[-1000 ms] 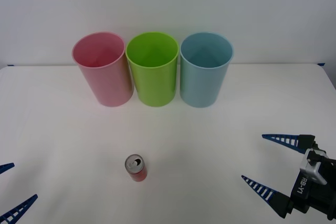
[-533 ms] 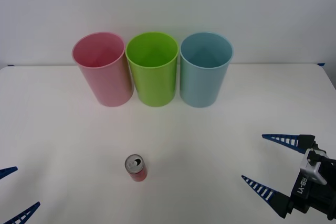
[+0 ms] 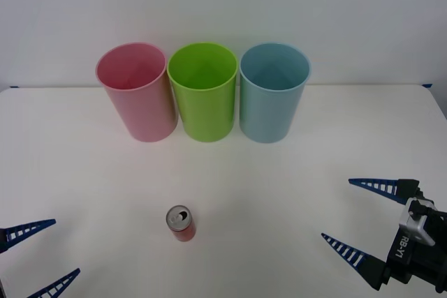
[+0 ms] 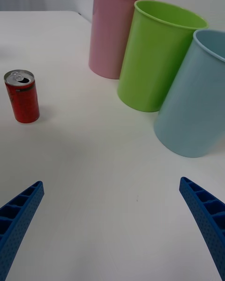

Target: Put cans in the blue bin and PET bottles in the pink bin and trash in the green bin.

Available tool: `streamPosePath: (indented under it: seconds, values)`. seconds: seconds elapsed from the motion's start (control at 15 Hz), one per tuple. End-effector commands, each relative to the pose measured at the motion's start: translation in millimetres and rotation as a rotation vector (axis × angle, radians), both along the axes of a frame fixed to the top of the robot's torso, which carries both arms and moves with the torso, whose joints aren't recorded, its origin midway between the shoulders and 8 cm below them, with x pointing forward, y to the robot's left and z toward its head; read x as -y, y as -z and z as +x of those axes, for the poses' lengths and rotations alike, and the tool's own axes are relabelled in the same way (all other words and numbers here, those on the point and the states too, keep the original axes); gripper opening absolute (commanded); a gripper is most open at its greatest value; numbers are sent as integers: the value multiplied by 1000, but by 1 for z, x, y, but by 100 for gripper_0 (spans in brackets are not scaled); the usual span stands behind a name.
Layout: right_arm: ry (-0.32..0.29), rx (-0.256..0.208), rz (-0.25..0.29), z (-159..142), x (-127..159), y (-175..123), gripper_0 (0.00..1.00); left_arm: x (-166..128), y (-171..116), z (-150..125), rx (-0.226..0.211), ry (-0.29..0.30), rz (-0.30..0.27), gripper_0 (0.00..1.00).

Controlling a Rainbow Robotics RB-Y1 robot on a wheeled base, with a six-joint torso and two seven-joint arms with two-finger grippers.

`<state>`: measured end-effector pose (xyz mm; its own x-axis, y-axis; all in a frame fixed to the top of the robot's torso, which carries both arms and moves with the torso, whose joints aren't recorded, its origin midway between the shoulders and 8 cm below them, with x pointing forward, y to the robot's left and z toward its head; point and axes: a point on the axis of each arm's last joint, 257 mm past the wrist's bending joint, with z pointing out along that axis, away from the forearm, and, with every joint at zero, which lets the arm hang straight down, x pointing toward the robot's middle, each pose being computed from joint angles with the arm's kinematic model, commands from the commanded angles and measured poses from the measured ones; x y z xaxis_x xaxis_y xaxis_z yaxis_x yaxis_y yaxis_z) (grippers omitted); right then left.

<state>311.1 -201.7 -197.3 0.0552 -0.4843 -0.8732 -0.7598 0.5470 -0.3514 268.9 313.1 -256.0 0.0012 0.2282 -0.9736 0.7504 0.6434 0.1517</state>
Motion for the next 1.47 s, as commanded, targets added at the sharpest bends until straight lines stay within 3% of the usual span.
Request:
streamPosePath:
  seconds: [0.07,0.33,0.6,0.67,0.8,1.2,1.47]
  values:
    - [0,0,0,0,0,0,100,5,2,1,-15,51,46,100]
    - [0,0,0,0,0,0,100,17,19,7,-60,74,66,100]
    - [0,0,0,0,0,0,100,54,23,8,-88,153,-30,100]
    - [0,0,0,0,0,0,100,65,24,12,-87,185,-70,100]
    - [0,0,0,0,0,0,100,73,30,22,-59,201,-65,100]
    - [0,0,0,0,0,0,100,107,41,41,-70,245,-78,100]
    - [0,0,0,0,0,0,100,127,49,53,-64,235,-74,100]
